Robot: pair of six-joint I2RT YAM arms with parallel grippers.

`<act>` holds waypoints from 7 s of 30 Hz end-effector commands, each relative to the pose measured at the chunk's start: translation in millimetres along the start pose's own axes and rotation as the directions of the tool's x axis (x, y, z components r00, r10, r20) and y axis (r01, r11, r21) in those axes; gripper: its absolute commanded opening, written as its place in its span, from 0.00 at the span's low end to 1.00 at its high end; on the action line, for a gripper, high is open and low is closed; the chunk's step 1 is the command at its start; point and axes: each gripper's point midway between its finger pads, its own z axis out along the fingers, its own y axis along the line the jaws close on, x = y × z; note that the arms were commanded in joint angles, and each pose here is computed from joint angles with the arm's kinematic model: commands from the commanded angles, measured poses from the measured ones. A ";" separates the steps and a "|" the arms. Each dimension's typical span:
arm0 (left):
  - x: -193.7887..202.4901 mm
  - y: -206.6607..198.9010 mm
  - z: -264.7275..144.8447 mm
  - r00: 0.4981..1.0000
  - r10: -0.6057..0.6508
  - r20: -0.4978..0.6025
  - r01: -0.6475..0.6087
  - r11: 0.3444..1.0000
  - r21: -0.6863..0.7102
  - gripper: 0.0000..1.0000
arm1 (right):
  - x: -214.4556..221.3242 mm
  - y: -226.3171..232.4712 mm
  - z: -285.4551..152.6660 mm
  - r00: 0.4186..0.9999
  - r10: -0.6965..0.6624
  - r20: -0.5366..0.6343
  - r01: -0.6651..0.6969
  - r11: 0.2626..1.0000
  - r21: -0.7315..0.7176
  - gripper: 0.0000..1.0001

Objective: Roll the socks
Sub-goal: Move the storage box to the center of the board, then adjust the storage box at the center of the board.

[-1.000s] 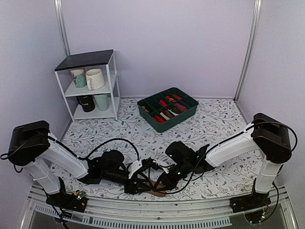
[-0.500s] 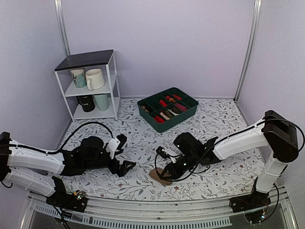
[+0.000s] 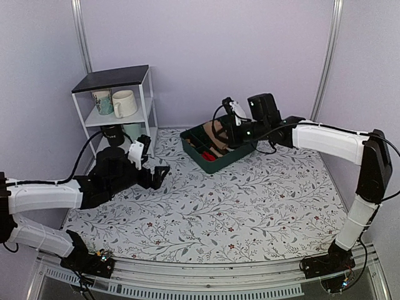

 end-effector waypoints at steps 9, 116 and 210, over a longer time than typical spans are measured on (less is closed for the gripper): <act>-33.3 9.1 43.0 0.998 0.053 -0.042 -0.054 0.998 -0.025 0.99 | -25.4 -114.1 98.8 0.996 -0.087 -0.016 0.089 0.968 0.233 0.00; -4.6 21.2 68.5 0.992 0.090 -0.089 -0.097 0.992 -0.079 0.99 | -24.0 -46.8 -24.8 0.950 -0.056 0.306 0.035 0.997 0.072 0.02; 35.2 -8.5 109.4 0.934 -0.146 -0.326 0.117 0.987 -0.108 0.94 | 95.8 -191.9 -85.3 0.957 0.286 -0.042 -0.264 0.925 0.272 0.03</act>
